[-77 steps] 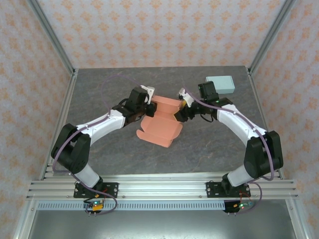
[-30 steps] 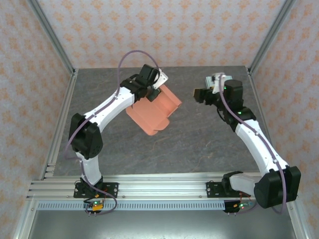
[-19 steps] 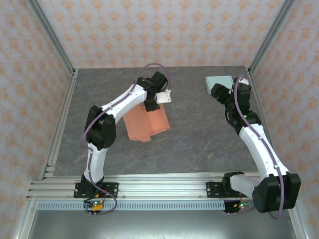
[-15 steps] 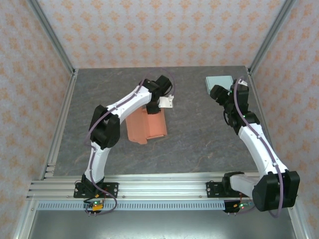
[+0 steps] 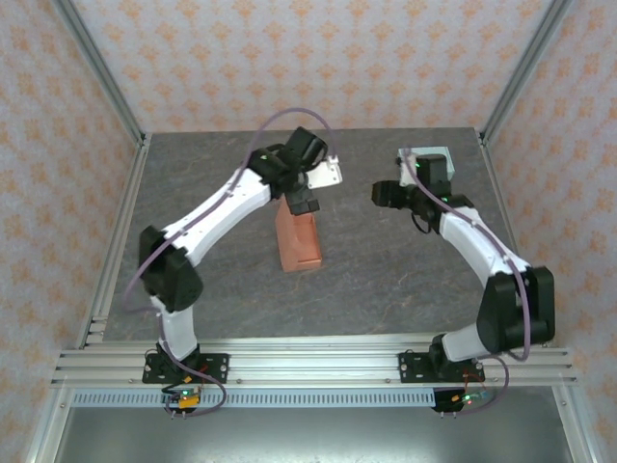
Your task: Fold the paper box
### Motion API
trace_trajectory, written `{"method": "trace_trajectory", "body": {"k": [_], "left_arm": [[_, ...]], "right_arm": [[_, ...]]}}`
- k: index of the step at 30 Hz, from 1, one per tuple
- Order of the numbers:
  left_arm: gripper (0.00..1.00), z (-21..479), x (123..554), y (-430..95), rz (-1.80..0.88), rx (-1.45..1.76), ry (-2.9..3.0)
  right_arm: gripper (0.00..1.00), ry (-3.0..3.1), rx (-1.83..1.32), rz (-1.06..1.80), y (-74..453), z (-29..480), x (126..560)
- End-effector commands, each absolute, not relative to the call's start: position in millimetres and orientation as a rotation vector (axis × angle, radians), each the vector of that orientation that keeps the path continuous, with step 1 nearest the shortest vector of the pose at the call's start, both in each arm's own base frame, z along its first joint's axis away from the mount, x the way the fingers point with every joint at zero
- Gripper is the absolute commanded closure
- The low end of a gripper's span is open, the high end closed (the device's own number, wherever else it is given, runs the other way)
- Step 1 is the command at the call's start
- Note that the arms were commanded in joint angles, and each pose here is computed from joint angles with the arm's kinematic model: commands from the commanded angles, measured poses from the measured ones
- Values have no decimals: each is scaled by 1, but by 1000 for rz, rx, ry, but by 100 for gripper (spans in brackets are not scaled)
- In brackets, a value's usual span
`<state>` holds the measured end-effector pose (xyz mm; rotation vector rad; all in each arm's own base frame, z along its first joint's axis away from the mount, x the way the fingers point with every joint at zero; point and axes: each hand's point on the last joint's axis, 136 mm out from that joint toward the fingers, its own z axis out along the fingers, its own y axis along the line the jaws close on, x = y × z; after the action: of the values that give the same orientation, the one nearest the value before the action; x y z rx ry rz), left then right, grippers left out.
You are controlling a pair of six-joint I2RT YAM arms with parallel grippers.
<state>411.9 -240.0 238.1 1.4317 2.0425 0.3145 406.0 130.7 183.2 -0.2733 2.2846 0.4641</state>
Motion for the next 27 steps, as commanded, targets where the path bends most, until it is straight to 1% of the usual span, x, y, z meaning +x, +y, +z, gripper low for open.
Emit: {"method": "trace_trajectory", "body": {"k": [1,2,4,7,9,11,14,18,20,24,27], "left_arm": [[0,282,415,-211,180,962,2125],[0,288,415,-199,106,812,2165],[0,290,408,-179,-148,527,2246],[0,284,398,-161,-430,246,2267],[0,279,392,-146,-471,122,2275],[0,273,385,-126,-458,-6,2299],[0,250,379,-93,-467,-298,2353],[0,232,375,-90,-685,-426,2342],[0,225,373,-85,-662,-446,2341],[0,215,368,-71,-550,-482,2387],[5,208,367,-70,-535,-465,2412]], "right_arm": [[33,2198,-848,455,187,182,398],[34,2187,-938,467,197,177,397],[35,2141,-1125,509,218,164,396],[38,1995,-1413,581,248,151,386],[38,1883,-1574,610,269,142,378],[38,1837,-1645,563,285,131,385],[38,1830,-1773,461,299,106,396],[42,1805,-1874,396,317,87,402],[43,1796,-1900,379,326,79,402],[54,1801,-1966,273,340,59,408],[64,1811,-1955,229,347,50,415]]}}
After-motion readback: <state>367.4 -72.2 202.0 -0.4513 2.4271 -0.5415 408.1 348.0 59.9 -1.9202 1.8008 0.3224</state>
